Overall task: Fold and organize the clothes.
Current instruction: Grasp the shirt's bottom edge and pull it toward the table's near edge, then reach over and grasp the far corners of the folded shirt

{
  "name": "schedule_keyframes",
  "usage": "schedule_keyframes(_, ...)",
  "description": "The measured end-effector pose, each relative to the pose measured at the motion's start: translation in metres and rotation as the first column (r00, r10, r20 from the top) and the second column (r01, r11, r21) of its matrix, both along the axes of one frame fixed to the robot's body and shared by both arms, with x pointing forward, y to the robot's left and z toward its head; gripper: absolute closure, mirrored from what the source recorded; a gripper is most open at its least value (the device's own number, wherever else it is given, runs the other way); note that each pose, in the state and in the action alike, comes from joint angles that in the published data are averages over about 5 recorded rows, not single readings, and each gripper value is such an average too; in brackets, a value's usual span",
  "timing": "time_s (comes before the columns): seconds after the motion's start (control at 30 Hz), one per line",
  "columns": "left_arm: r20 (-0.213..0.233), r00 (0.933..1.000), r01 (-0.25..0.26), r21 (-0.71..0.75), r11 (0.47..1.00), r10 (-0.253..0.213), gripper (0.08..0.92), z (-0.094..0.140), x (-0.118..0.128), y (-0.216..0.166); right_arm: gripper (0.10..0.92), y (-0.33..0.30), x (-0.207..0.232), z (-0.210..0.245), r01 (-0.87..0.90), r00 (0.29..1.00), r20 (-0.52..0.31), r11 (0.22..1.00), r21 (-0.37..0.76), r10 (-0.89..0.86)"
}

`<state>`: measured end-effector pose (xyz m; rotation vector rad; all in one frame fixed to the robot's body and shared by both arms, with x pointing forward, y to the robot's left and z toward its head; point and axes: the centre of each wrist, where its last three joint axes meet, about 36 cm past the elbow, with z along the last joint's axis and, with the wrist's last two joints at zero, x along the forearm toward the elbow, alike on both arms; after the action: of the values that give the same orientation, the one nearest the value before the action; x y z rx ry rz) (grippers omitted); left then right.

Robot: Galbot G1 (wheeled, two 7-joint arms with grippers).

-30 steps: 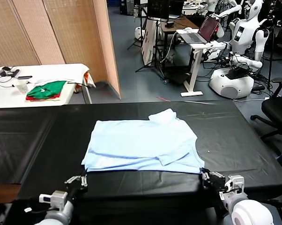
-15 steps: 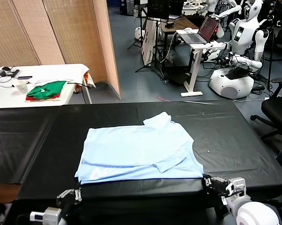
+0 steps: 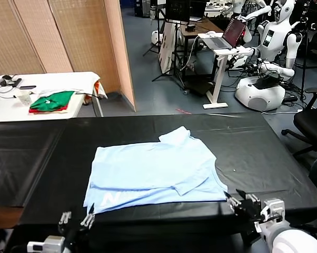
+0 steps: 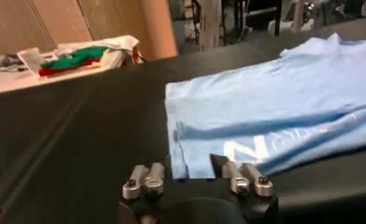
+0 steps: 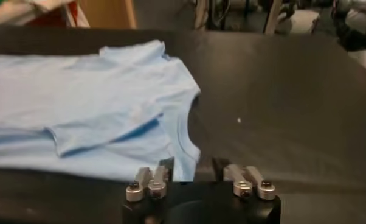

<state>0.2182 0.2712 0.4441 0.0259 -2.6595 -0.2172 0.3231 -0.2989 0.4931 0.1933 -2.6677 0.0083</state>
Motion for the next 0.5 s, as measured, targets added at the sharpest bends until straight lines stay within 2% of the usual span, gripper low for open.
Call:
schedule_keyframes(0.13,0.033,0.9994,-0.006,-0.078,0.997,0.009,0.093,-0.001,0.017,0.007,0.116,0.010,0.036,-0.006,-0.001,1.000,0.024,1.000,-0.018,0.001)
schedule_keyframes(0.27,0.061,0.9981,0.007,-0.142,0.990,0.001,0.093,-0.004,0.049,0.013,0.115,0.023,0.077,-0.011,-0.026,0.999,0.028,0.999,-0.032,0.027)
schedule_keyframes(0.37,0.067,0.9977,0.023,-0.185,0.982,-0.011,0.093,-0.007,0.077,0.020,0.115,0.033,0.108,-0.014,-0.048,0.999,0.017,0.998,-0.038,0.049)
schedule_keyframes(0.5,0.053,0.9985,0.028,-0.243,0.970,-0.016,0.093,-0.007,0.118,0.032,0.115,0.040,0.148,-0.019,-0.078,0.997,-0.016,0.996,-0.033,0.077)
